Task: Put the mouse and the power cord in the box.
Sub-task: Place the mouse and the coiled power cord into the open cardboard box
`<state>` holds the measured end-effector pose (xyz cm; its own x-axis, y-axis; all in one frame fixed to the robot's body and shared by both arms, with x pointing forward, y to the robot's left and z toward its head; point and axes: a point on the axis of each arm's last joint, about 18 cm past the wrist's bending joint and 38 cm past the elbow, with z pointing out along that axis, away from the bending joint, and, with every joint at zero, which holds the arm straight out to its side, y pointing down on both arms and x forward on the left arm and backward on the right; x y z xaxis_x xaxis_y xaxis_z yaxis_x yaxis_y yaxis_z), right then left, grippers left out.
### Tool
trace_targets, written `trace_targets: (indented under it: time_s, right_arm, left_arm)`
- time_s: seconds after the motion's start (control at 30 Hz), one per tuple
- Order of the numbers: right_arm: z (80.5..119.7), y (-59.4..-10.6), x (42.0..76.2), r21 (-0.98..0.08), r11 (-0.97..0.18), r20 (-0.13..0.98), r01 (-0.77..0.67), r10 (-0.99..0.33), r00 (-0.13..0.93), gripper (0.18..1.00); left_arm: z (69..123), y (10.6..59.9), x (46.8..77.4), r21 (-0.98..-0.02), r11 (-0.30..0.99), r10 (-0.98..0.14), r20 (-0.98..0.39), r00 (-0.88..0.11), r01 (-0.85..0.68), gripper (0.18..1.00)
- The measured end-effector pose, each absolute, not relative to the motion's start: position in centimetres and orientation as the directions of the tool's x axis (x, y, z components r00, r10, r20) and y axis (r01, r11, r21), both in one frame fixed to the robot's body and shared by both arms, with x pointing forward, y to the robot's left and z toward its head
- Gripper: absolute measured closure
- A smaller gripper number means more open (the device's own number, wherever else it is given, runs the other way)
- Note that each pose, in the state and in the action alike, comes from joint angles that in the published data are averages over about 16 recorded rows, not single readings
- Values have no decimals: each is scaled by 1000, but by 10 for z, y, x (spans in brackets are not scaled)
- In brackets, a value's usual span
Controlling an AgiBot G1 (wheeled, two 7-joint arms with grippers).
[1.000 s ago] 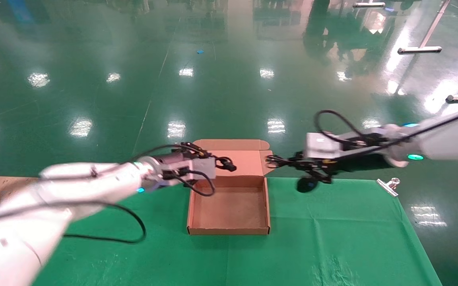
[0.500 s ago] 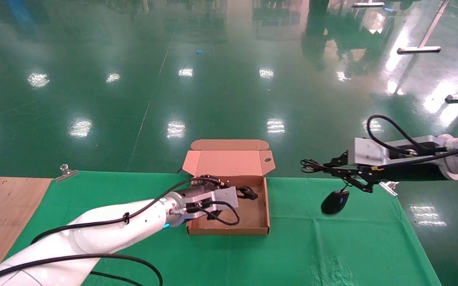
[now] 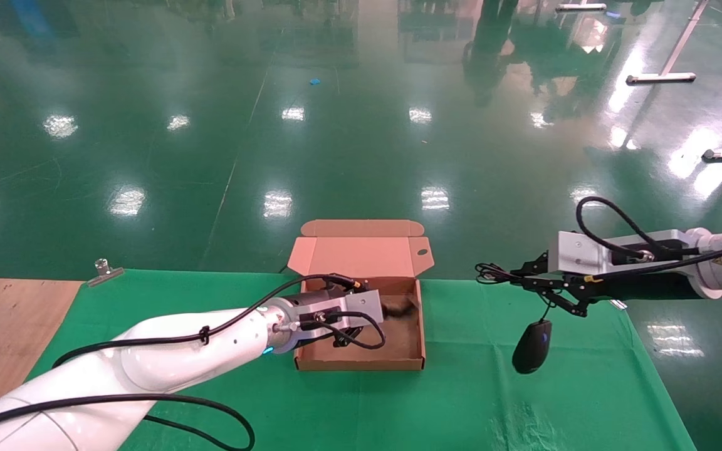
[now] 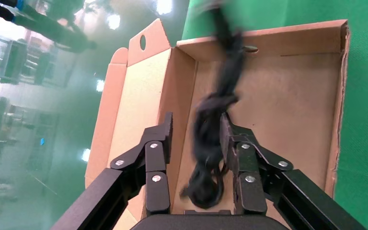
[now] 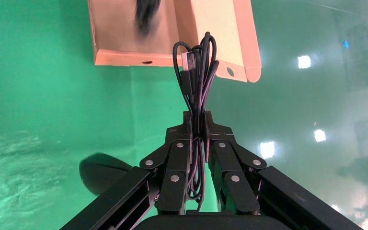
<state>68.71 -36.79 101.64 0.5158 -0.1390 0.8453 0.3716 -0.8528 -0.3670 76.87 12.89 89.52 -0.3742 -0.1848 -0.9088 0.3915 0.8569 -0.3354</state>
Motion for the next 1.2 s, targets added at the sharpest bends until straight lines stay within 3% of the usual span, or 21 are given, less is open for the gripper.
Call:
trace_targets:
  time_s: [0.27, 0.6, 0.83, 1.2]
  right_arm:
    - [1021, -350, 689, -363, -842, 845, 399, -116, 523, 958]
    - [1039, -291, 700, -327, -817, 857, 474, -45, 513, 958]
    - [1043, -234, 712, -297, -801, 863, 520, 7, 505, 958]
    - [1027, -174, 727, -231, -812, 878, 536, 62, 474, 958]
  left_arm:
    - [900, 132, 769, -423, 829, -268, -874, -405, 365, 682]
    - [920, 181, 761, -643, 703, -456, -735, -502, 304, 476]
    - [937, 244, 731, -743, 575, -510, -653, -560, 342, 337]
    - [943, 335, 677, -793, 449, -563, -609, -559, 411, 214]
